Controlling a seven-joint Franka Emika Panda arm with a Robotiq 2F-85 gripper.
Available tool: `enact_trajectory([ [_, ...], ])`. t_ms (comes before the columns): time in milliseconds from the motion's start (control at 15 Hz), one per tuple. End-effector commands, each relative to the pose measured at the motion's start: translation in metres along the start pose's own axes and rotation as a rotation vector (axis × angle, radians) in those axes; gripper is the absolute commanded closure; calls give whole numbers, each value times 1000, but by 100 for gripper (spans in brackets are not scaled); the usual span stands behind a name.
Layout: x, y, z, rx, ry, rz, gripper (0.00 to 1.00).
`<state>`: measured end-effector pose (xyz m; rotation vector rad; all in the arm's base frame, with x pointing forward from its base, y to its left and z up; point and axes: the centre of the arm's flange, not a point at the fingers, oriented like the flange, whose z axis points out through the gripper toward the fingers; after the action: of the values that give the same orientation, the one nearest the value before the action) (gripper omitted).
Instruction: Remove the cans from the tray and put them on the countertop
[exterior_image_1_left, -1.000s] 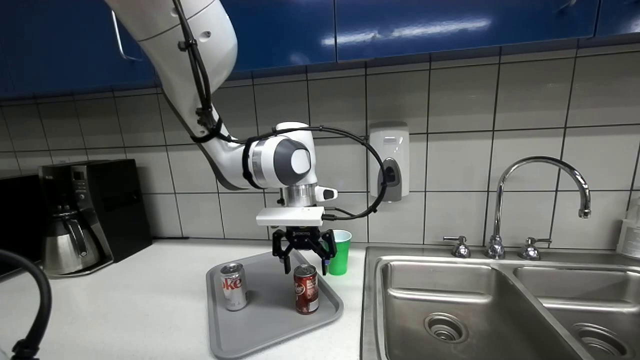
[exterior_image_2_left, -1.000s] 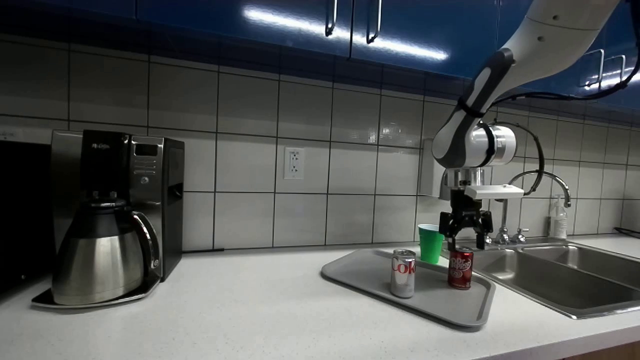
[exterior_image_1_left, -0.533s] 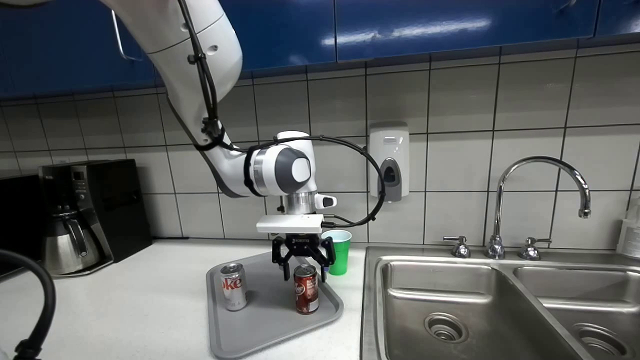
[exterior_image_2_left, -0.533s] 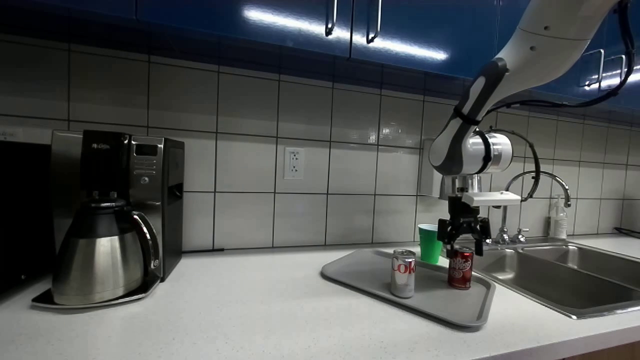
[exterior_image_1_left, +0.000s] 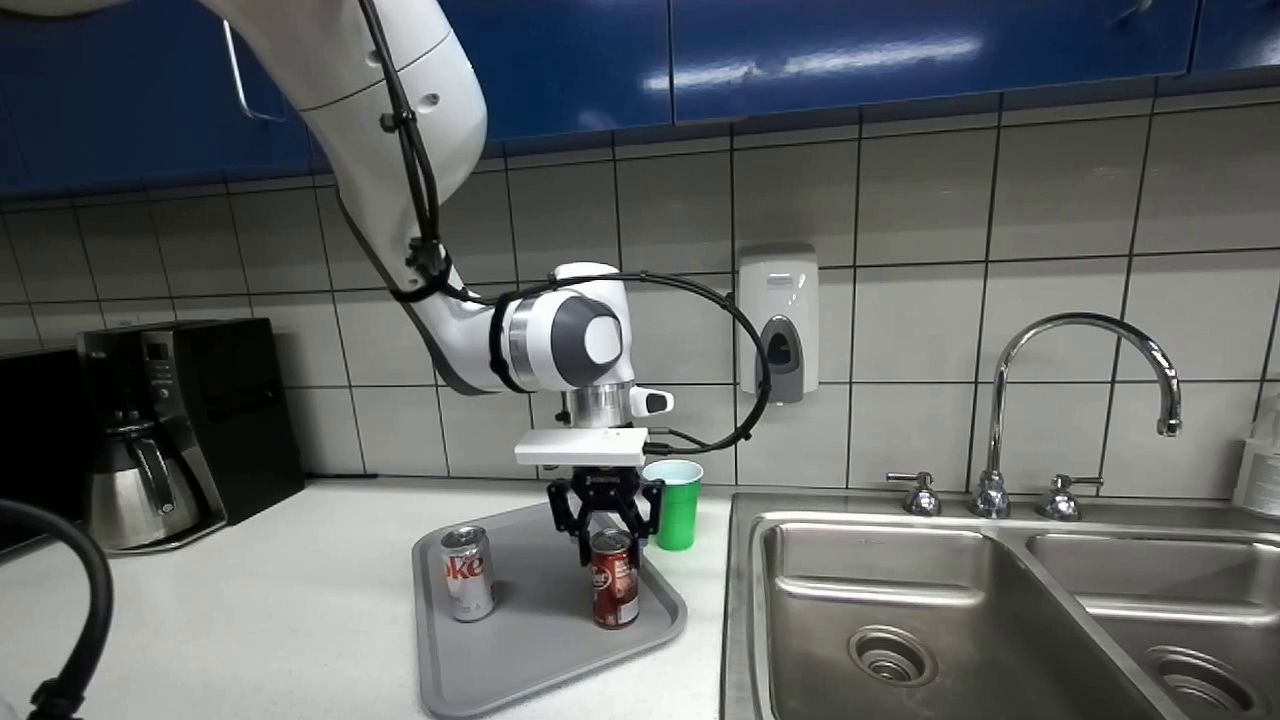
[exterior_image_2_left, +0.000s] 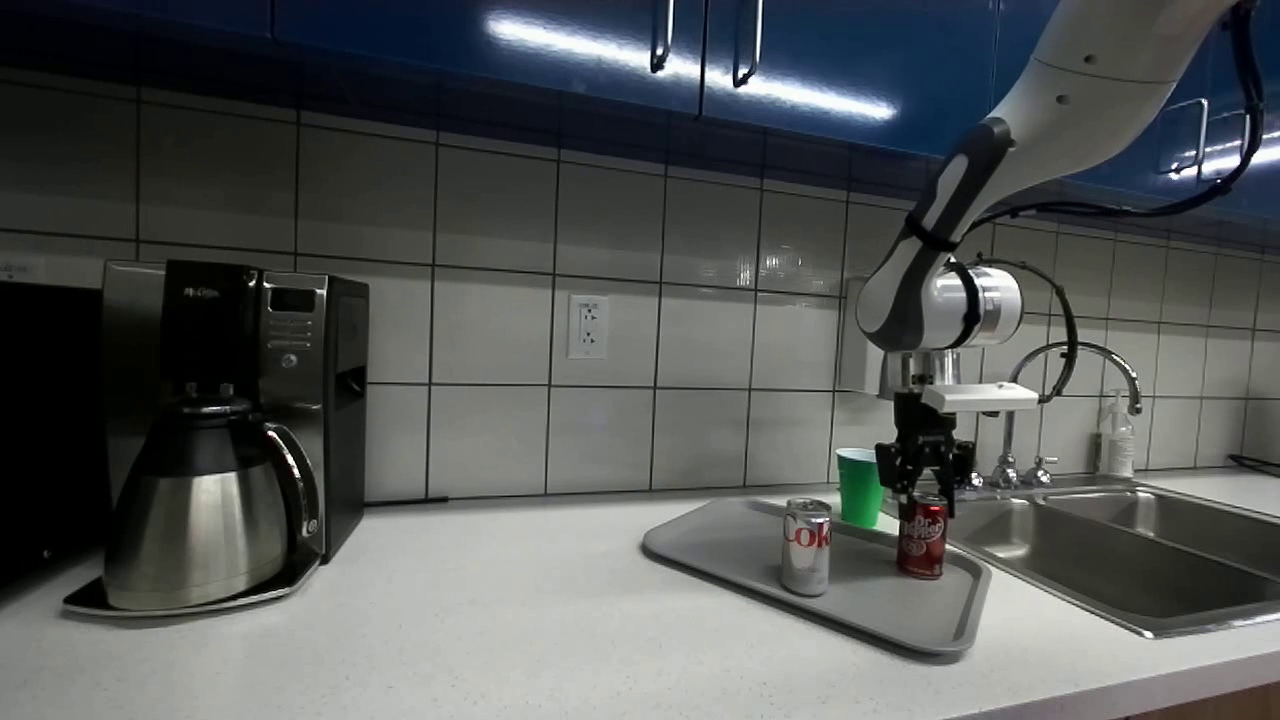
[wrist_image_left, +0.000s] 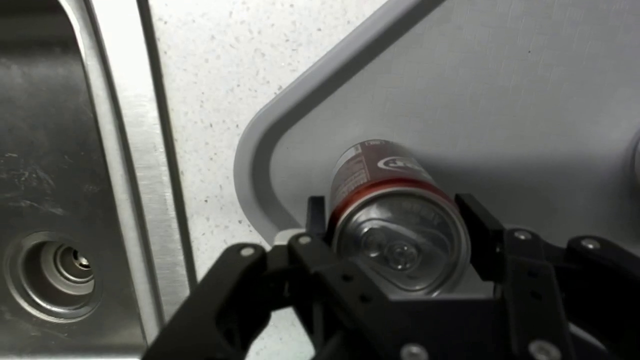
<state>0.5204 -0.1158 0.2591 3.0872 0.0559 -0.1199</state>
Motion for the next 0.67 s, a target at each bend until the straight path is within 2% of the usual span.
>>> enact_trajectory([
  [0, 3, -1, -5, 9, 19, 8, 62],
  [200, -4, -2, -15, 23, 27, 3, 62],
  [600, -34, -1, -70, 41, 79, -22, 62],
])
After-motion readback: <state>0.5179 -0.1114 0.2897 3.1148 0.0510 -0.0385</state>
